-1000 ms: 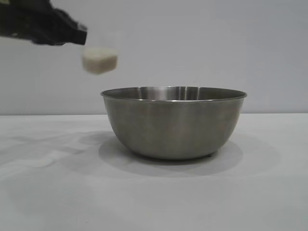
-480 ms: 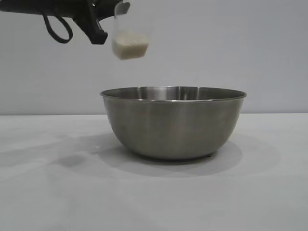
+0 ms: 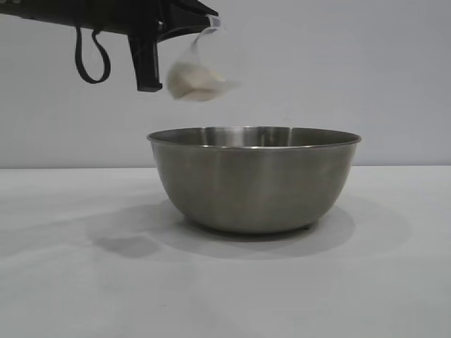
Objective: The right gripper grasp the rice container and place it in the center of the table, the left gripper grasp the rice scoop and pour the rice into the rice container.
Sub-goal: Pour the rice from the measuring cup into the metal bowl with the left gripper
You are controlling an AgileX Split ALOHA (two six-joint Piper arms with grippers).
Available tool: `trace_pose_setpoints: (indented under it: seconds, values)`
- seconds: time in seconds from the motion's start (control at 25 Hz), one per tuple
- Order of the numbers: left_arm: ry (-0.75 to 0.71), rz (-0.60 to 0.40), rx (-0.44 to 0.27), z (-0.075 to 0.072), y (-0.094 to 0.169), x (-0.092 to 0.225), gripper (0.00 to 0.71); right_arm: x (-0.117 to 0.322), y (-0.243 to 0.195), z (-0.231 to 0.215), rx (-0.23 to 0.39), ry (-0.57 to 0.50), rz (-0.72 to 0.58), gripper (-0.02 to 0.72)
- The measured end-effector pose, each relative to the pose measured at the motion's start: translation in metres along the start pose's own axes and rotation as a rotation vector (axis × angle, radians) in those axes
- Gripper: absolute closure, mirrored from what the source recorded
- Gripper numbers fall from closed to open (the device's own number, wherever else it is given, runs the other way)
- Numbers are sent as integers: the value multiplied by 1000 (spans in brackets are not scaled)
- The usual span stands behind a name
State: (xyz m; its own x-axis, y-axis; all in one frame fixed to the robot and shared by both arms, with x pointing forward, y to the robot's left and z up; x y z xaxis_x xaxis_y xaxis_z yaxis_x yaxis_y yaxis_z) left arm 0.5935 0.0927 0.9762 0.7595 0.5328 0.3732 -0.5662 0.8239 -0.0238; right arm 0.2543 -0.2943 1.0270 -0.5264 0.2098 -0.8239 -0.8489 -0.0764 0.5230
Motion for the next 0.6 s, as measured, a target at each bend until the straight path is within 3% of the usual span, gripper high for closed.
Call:
trace_pose_setpoints:
  seconds: [0.6]
  values:
    - [-378, -85, -27, 5, -7, -20, 710, 0, 0, 0, 0, 0, 0, 202]
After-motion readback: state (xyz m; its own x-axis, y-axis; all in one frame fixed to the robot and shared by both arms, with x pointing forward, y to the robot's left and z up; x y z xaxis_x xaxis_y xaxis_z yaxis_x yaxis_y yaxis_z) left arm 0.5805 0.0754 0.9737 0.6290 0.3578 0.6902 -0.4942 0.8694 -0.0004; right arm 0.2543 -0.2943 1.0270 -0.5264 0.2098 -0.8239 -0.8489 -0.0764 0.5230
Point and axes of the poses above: a point on each arm's last joint axis where the gripper is mounted, y pointing back along that axis away from the gripper, z along the wrist's bending axis when the last joint is at zero, x = y × z, the point moved 3 cm from there along -y, pointing out along that axis toward the gripper, and after that the axes turned 14 degrees about -y, right-handed, at the moved point
